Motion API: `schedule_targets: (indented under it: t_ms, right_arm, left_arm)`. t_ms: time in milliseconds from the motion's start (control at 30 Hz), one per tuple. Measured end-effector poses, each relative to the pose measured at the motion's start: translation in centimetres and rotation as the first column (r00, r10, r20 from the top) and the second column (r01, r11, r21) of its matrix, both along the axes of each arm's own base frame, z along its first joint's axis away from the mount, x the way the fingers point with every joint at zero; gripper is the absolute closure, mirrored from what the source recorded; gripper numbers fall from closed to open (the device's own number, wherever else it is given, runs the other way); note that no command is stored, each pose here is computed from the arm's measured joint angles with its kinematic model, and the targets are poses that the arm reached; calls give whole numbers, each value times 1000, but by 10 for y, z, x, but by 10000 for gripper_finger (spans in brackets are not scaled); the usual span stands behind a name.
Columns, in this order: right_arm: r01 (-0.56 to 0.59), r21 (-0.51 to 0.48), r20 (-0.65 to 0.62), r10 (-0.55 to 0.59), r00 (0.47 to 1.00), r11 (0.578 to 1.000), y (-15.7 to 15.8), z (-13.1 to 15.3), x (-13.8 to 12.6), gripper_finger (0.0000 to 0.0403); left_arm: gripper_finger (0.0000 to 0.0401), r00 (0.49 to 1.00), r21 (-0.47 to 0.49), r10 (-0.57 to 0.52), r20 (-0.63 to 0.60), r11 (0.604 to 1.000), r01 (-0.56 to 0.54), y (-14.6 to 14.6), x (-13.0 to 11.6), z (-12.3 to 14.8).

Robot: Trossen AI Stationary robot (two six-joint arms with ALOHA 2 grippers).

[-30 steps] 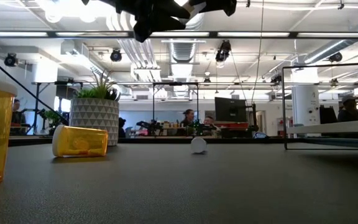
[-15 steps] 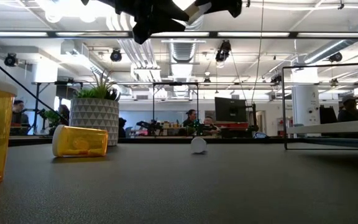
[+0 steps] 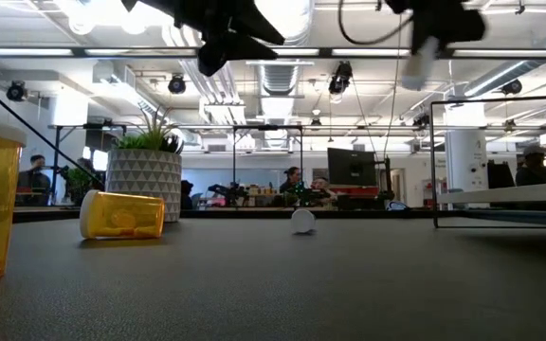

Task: Pick and place medicine bottles onto shelf by color
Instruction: Put the left white pill bottle on the shelf aligned with the other white pill bottle

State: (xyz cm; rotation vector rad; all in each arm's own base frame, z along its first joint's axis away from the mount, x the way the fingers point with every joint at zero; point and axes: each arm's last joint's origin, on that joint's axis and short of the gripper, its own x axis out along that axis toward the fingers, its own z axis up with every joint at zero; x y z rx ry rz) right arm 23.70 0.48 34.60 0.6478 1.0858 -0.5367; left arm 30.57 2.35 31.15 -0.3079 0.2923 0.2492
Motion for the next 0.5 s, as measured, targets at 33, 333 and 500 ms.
schedule_targets:
  t_ms: [33,333,500]
  right_arm:
    - [31,13,-52,-30,998,999,2,-2,-4,276]
    - [171,18,-267,-160,950,985,20,-18,-22,273]
    - [166,13,-341,-152,928,986,32,-37,-29,273]
  left_arm:
    - [276,1000,-14,6,-11,1000,-6,0,0,-1]
    - [276,996,-63,40,-85,997,-45,6,-4,-9]
    - [276,993,-59,35,-113,997,-42,6,-5,-14]
